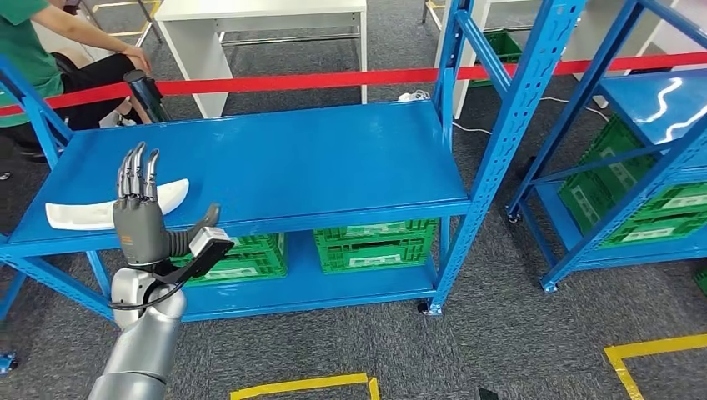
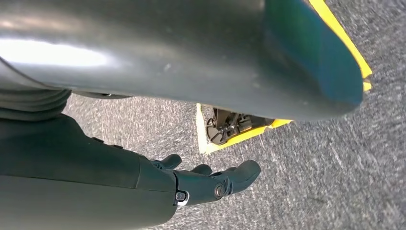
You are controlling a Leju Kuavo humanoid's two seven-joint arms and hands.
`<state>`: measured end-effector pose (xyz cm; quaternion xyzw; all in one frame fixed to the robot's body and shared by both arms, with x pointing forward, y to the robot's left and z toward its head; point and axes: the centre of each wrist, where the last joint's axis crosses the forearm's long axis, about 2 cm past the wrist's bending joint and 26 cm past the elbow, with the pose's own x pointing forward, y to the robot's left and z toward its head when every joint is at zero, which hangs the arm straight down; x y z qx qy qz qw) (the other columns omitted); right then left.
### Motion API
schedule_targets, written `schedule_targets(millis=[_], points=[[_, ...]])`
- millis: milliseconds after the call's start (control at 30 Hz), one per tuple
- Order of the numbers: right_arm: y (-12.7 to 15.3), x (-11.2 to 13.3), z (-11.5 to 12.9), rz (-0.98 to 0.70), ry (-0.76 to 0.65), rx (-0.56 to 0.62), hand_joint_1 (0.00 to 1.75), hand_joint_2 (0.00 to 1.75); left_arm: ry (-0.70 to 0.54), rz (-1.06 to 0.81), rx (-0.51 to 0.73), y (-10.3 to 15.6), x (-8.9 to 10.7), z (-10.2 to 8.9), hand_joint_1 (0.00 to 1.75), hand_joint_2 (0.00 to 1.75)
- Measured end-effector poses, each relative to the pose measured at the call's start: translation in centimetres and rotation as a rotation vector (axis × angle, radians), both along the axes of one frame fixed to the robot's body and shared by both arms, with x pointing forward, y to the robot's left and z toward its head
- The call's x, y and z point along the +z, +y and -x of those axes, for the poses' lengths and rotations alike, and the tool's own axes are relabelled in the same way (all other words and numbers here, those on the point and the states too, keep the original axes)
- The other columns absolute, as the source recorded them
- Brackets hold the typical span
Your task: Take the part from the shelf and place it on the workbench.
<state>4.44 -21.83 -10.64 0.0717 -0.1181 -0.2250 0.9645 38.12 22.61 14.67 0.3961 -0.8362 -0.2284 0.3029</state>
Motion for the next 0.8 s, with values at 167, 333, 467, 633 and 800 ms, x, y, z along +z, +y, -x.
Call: schedule_targets(millis=[167,333,467,633,800], points=[[0.2,0.0,-0.1,-0.001,-0.008,-0.005,0.00,0.00,0.043,-0.005,0.007,-0.4,0.2,-1.0,0.00,1.75],[0.3,0.1,-0.2,0.008,-0.007,-0.025,0.00,0.00,0.079,-0.036,0.001,-0.7,0.2,-1.7,0.00,0.44],[0.3,0.1,-0.6,0.004,-0.011,-0.016,0.00,0.00,0.084,-0.110,-0.012,-1.0,0.8,-2.4,0.00,0.00],[0.3,0.1,-0.6,-0.006,-0.013,0.006,0.00,0.00,0.075,-0.183,-0.019,-1.0,2.1,-3.7,0.00,0.87],[0.4,0.1,-0.6,-0.019,-0.024,0.022,0.00,0.00,0.117,-0.184,-0.054,-1.3,3.2,-5.3,0.00,0.00]])
